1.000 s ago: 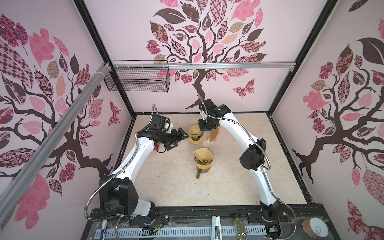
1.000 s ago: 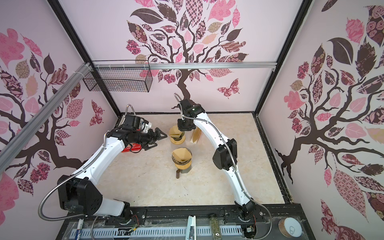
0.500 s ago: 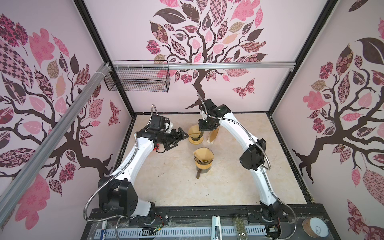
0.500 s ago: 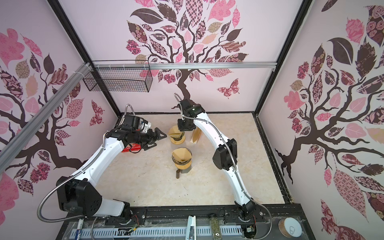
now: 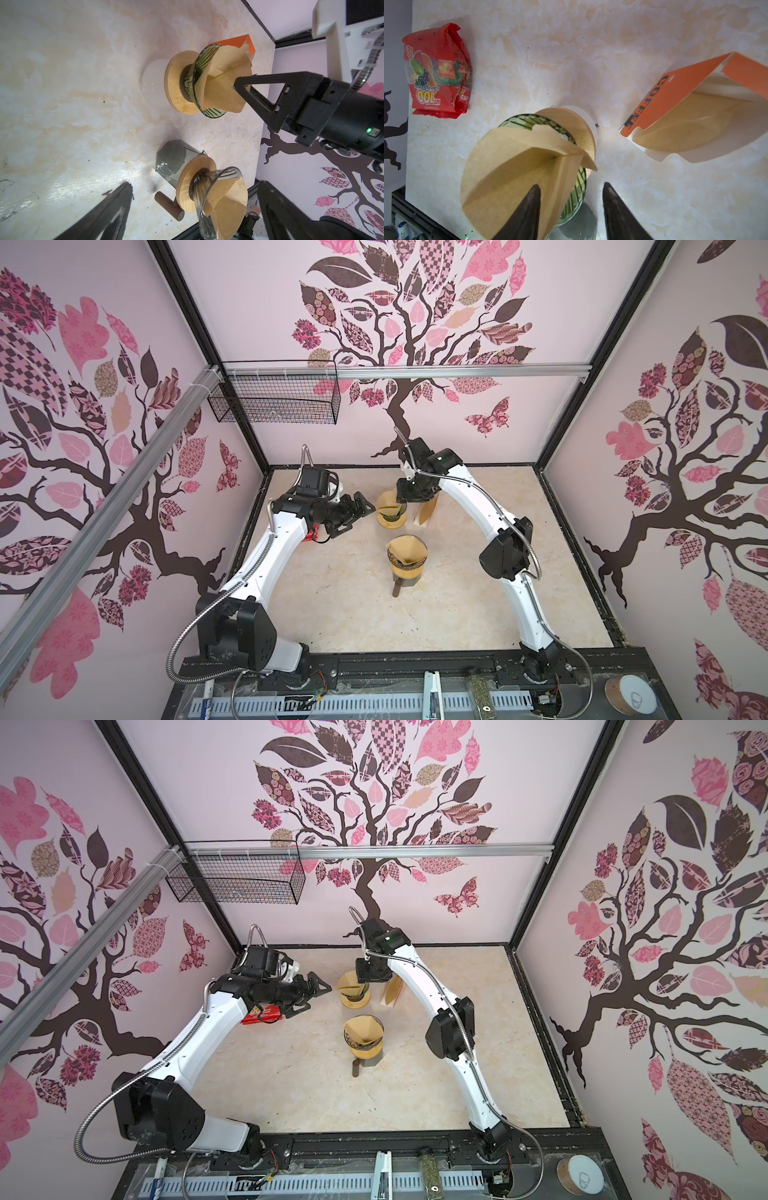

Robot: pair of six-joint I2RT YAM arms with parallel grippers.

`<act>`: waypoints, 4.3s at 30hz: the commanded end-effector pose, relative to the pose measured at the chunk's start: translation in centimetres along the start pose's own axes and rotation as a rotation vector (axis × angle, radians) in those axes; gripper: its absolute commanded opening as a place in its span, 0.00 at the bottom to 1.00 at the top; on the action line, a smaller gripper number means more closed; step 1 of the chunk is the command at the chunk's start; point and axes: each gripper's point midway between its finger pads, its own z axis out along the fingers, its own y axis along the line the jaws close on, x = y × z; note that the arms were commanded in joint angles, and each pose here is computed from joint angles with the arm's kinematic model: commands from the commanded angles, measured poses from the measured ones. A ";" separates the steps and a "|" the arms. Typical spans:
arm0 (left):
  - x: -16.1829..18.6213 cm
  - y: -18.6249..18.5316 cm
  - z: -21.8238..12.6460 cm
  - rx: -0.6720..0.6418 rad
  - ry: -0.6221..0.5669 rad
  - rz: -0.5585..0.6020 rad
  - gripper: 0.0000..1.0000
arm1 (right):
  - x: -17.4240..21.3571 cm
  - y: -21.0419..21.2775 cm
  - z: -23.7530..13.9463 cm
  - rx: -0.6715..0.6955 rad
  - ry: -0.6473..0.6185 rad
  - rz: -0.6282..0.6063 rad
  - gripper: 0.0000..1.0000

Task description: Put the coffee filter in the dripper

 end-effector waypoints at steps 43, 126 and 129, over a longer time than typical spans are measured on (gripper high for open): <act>-5.9 0.2 6.8 -0.261 0.021 0.067 0.94 | 0.1 -1.3 -2.5 -0.029 -0.035 0.029 0.55; -4.9 3.3 9.5 -0.251 0.123 0.094 0.96 | 2.8 1.6 0.9 -0.077 0.070 -0.052 0.68; -4.9 3.5 9.6 -0.254 0.126 0.094 0.96 | 2.9 1.3 1.0 -0.062 0.069 -0.055 0.67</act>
